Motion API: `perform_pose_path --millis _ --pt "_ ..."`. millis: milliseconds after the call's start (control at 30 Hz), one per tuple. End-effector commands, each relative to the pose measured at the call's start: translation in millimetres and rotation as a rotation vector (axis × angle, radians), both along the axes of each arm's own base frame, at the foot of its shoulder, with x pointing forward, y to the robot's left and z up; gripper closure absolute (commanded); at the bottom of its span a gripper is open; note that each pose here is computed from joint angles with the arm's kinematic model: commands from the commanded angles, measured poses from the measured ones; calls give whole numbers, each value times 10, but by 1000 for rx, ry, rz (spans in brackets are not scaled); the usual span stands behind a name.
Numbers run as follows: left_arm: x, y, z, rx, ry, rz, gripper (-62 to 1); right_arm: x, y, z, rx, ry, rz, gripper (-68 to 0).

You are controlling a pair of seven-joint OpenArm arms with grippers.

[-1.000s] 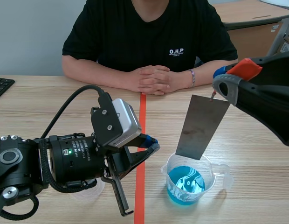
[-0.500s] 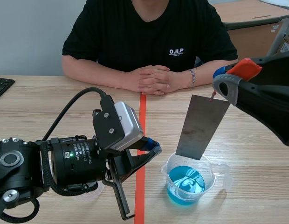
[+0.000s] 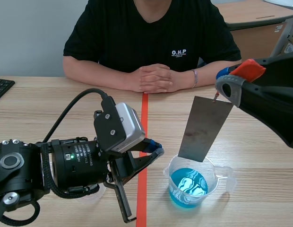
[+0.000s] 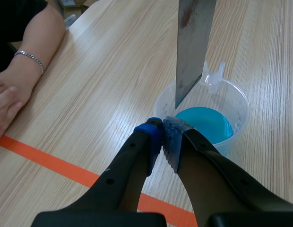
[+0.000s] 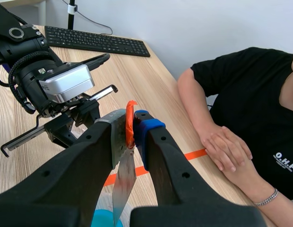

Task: Do the redox reaction experiment.
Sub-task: 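Raise the plate and point at it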

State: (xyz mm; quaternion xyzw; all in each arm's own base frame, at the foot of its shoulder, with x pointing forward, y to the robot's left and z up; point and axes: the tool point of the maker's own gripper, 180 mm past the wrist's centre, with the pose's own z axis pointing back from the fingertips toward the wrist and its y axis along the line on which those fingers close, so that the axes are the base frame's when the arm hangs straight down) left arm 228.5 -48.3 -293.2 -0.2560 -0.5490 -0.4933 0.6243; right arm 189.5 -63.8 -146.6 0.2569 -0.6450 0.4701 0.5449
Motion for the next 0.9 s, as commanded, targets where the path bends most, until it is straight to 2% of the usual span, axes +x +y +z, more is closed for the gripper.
perform_pose_path --millis 0,200,367,467,633,867 --pt "-8 -67 154 -47 -24 -14 -42 -7 22 114 18 -29 19 -17" --pt "11 -9 147 -37 -33 -7 -42 -7 22 115 18 -30 19 -17" --pt "81 173 125 -1 -52 11 -42 -7 22 115 18 -30 19 -17" --pt "134 358 123 23 -61 36 -42 -7 22 115 18 -30 19 -17" --pt "207 734 245 23 -77 108 -42 -7 22 115 18 -30 19 -17" --pt "190 1332 276 115 -90 245 -42 -7 22 115 18 -30 19 -17"
